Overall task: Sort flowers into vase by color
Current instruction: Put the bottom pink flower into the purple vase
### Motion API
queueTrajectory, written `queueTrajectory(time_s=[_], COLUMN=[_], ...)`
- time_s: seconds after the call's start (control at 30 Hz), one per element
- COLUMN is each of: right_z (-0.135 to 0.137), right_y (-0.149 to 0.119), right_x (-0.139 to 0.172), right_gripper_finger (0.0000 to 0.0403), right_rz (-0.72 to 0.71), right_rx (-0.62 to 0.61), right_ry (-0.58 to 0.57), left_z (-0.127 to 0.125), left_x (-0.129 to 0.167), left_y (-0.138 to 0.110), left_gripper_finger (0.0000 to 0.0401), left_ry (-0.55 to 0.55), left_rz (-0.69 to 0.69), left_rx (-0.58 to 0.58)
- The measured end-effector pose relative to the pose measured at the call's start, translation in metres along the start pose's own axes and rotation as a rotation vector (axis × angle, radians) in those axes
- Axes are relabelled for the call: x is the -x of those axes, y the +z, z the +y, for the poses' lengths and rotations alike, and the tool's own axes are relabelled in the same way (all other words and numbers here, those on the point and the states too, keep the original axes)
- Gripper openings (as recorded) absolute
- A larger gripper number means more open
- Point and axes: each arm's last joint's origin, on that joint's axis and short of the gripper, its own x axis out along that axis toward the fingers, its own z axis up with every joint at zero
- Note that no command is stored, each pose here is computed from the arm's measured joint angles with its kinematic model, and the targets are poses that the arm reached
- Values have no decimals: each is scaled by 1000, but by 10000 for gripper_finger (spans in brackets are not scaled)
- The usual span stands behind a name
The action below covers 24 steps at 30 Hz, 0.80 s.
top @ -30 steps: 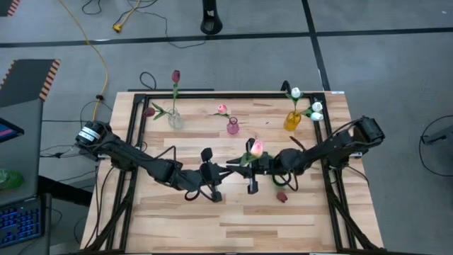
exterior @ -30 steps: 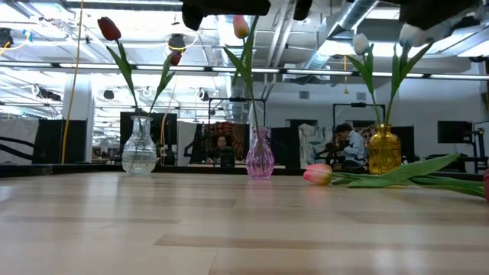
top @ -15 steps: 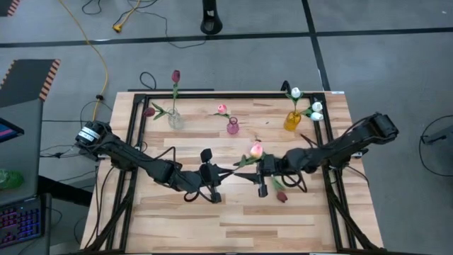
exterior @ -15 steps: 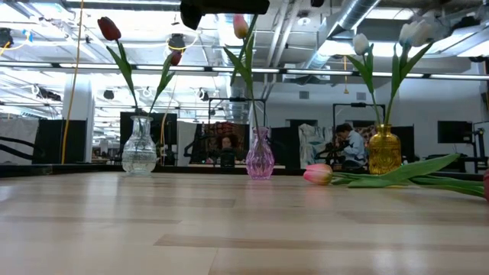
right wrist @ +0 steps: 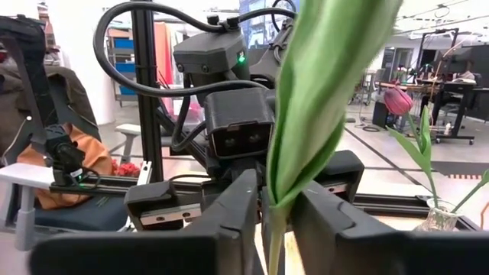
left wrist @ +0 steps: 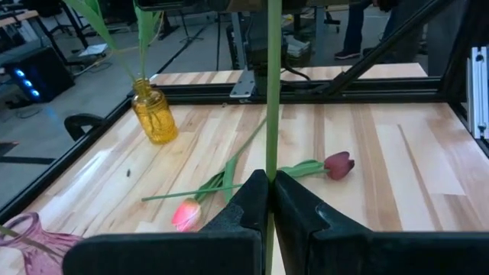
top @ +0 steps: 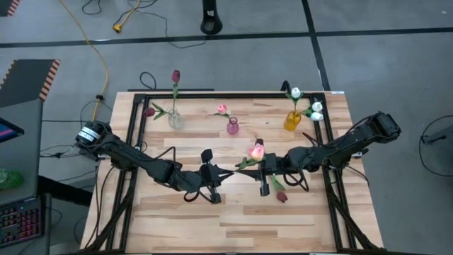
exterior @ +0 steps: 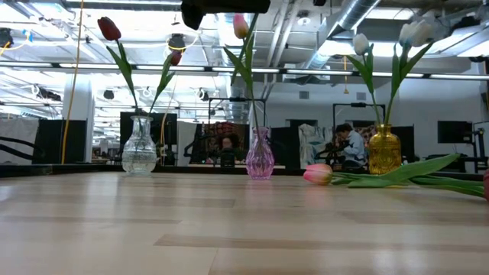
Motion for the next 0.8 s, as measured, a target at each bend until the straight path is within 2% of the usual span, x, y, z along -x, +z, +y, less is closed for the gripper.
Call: queueTrajectory(time_s=[0.17, 0.37, 0.53, 0.7, 0.8], right_z=[0, -2, -6, -11, -16], right_y=[0, 0, 0, -1, -2], right_x=[0, 0, -1, -2, -3], right_gripper_finger=[33, 33, 33, 33, 33], right_rz=[-1, 1, 2, 9, 16], right_rx=[0, 5, 8, 16, 20], right_ry=[-9, -58, -91, -116, -131], left_z=[0, 0, 3, 16, 28], left_x=[0, 0, 5, 24, 40], left_y=[0, 0, 5, 16, 21], left_gripper_finger=[7, 27, 74, 115, 124], left_ry=[-2, 2, 7, 7, 6], left_rz=[0, 0, -11, 28, 74], left_rx=[3, 3, -8, -74, -29])
